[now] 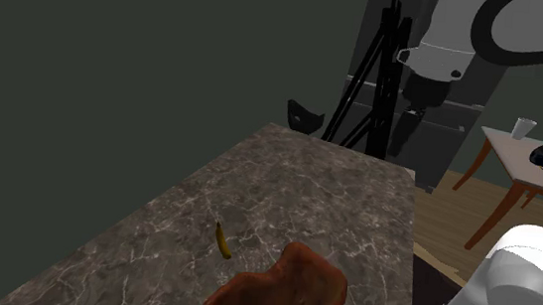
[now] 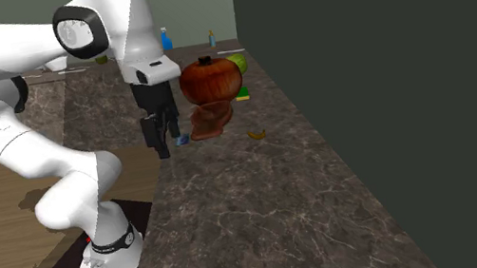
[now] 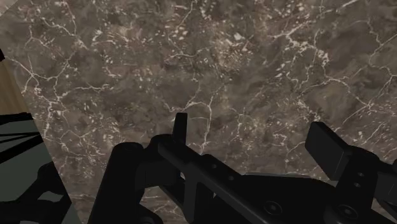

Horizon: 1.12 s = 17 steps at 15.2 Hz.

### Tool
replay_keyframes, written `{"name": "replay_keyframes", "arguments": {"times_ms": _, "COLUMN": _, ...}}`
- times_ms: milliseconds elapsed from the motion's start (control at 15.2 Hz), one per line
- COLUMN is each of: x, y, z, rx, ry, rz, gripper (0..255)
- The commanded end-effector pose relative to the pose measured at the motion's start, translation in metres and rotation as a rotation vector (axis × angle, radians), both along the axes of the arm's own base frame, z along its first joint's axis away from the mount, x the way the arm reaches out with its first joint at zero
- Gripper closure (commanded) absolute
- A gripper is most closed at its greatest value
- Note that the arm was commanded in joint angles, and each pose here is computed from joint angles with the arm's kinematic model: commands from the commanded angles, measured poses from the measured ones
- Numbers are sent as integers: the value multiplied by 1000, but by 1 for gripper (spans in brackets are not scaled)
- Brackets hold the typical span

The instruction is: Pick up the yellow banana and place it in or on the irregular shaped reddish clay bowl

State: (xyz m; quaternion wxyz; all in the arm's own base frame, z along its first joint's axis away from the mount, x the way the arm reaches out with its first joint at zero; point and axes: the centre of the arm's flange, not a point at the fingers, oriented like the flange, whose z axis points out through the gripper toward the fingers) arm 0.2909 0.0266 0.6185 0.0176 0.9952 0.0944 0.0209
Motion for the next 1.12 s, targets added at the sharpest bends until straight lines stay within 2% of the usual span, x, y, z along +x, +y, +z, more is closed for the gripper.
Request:
{"name": "replay_keyframes", "arguments": {"times_ms": 0, "x": 0, "y": 0, "z": 0, "rx": 0, "ry": 0, "rz": 0, "gripper": 0}}
{"name": "replay_keyframes", "arguments": {"times_ms": 1056, "x": 56, "y": 175, "z": -87, "rx": 72, "ry": 41, "rz": -215, "gripper": 0}}
